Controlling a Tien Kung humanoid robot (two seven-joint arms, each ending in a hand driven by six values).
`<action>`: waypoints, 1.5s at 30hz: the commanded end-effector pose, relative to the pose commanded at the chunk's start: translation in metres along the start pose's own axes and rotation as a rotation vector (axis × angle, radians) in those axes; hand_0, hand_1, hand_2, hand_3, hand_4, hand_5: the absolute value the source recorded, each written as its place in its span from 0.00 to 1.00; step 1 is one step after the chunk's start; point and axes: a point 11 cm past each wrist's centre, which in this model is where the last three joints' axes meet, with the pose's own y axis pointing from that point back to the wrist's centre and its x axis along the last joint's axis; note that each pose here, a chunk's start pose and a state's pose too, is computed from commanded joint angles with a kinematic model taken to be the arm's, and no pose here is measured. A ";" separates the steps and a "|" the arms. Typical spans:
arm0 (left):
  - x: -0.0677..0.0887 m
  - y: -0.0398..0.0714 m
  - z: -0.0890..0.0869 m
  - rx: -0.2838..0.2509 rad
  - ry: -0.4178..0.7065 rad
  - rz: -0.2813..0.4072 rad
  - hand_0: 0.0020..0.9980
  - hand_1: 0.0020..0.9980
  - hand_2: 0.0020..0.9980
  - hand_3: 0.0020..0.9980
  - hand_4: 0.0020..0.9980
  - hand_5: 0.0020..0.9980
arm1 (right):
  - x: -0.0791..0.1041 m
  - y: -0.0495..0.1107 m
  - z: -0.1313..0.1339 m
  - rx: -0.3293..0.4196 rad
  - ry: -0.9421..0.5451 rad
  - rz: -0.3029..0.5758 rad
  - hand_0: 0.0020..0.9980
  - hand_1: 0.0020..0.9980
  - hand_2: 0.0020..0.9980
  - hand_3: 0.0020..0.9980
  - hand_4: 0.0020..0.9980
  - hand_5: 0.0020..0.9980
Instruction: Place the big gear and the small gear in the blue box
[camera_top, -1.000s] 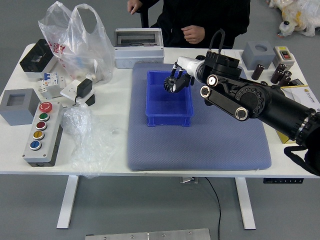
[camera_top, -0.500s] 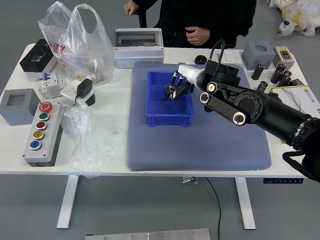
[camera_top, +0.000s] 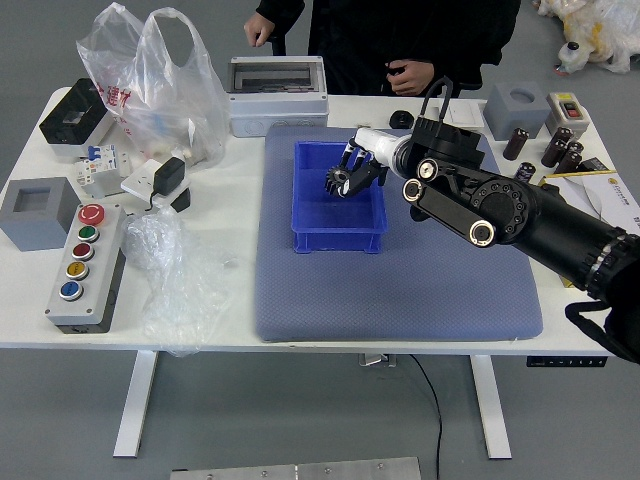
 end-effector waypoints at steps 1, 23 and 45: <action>0.000 0.000 0.000 0.000 0.000 0.000 0.90 0.89 0.89 0.87 0.67 0.36 | 0.000 0.000 0.000 0.001 -0.001 -0.003 0.40 0.46 0.66 0.72 0.84 0.25; 0.004 0.001 -0.005 0.003 0.020 0.008 0.90 0.89 0.89 0.87 0.67 0.36 | 0.037 0.016 0.015 -0.037 0.064 0.053 0.49 0.53 0.67 0.75 0.92 0.35; 0.008 0.003 0.000 -0.010 0.034 0.016 0.90 0.89 0.89 0.87 0.67 0.36 | 0.060 0.027 0.090 -0.195 0.281 0.062 0.49 0.51 0.66 0.74 0.86 0.23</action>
